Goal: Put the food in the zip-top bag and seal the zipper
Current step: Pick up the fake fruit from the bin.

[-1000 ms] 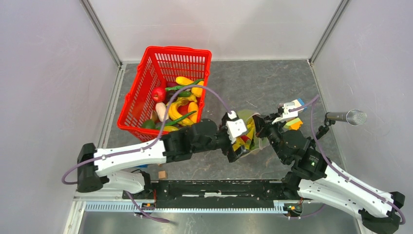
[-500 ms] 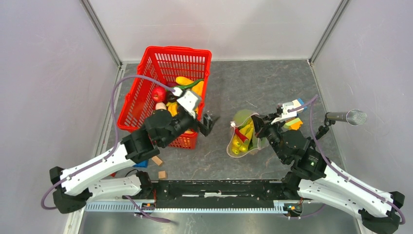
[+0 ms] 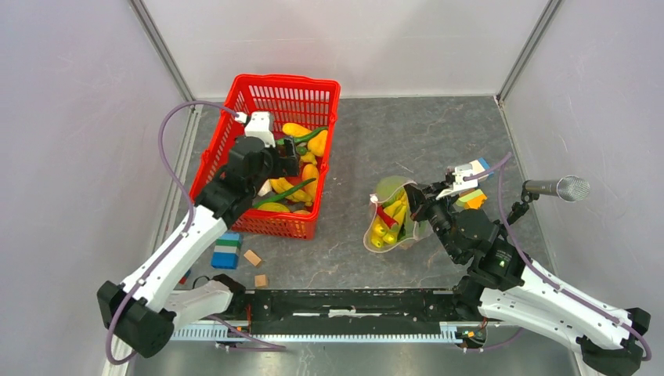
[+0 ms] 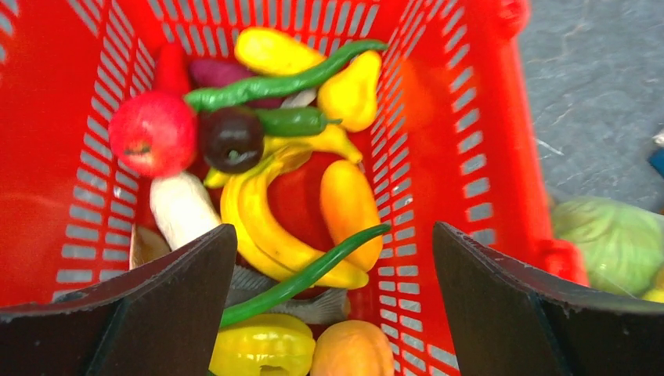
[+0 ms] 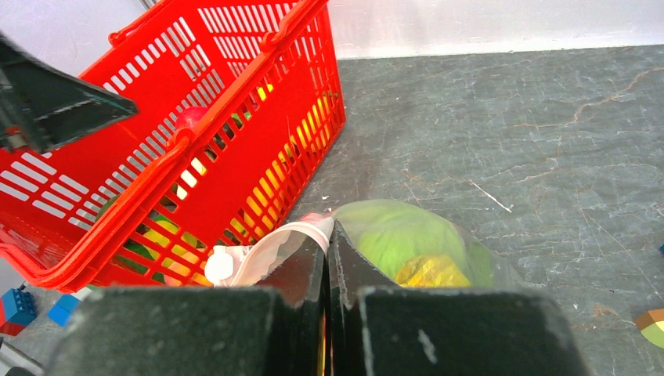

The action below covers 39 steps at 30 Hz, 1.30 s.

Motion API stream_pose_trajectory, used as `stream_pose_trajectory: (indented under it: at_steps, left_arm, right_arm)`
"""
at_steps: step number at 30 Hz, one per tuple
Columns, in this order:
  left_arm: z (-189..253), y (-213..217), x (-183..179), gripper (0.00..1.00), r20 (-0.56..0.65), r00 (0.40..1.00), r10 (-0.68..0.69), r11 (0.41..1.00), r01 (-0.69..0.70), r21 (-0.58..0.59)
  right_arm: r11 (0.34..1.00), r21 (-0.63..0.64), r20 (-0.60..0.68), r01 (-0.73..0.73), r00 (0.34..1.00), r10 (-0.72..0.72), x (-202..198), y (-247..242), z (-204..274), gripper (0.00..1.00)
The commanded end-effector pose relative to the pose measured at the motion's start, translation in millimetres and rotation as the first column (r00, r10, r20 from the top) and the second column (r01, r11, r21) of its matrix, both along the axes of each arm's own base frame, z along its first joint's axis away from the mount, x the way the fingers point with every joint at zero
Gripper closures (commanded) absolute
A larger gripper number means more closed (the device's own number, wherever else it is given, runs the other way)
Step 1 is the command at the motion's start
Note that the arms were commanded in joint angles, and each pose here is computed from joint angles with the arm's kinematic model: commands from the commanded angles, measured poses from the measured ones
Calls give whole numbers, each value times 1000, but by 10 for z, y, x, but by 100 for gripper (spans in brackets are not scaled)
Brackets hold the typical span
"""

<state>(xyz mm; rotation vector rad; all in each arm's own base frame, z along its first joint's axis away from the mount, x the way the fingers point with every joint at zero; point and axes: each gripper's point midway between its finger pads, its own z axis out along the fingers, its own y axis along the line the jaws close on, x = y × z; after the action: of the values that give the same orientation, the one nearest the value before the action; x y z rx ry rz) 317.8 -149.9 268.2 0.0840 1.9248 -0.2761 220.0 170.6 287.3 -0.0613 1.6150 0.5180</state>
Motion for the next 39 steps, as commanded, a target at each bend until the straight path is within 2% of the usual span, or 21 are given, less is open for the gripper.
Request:
stream_pose_trajectory:
  at_steps: [1, 4, 8, 14, 17, 19, 22, 26, 33, 37, 39]
  left_arm:
    - [-330, 116, 62, 0, -148, 987, 64, 992, -79, -97]
    - [-536, 332, 191, 0, -218, 960, 178, 972, -206, -112]
    - [-734, 639, 236, 0, -304, 880, 364, 917, -396, -49]
    - [-844, 804, 370, 0, -286, 838, 465, 879, -475, 40]
    - [-905, 883, 401, 0, -271, 811, 519, 848, -527, 49]
    - [-939, 840, 495, 0, -245, 830, 502, 859, -511, 31]
    - [-828, 635, 772, 0, -170, 900, 401, 913, -408, -11]
    - [-828, 620, 1112, 0, -105, 906, 410, 912, -409, 25]
    - [-1232, 752, 1530, 0, -183, 870, 457, 889, -448, 90]
    - [-1533, 800, 1595, 0, -268, 862, 430, 902, -423, 88]
    - [-1633, 794, 1587, 4, -289, 860, 421, 906, -411, 95]
  right_arm:
    - [994, 107, 83, -6, 997, -3, -16, -20, 380, 95]
    - [994, 105, 84, -6, 996, -3, -14, -21, 383, 95]
    - [995, 101, 85, -5, 996, -3, -16, -26, 387, 95]
    - [994, 106, 88, -1, 996, -9, -15, -37, 381, 94]
    - [995, 100, 85, -1, 996, -7, -15, -36, 370, 93]
    - [995, 104, 86, 2, 996, -11, -15, -48, 369, 93]
    - [994, 107, 87, 0, 996, -9, -13, -36, 361, 92]
    - [995, 101, 83, -16, 997, 7, -14, 10, 357, 92]
    - [995, 97, 80, -13, 997, 5, -2, 21, 346, 92]
    - [995, 95, 80, -11, 997, 4, 6, 29, 340, 92]
    - [995, 95, 78, -13, 997, 5, 10, 39, 335, 92]
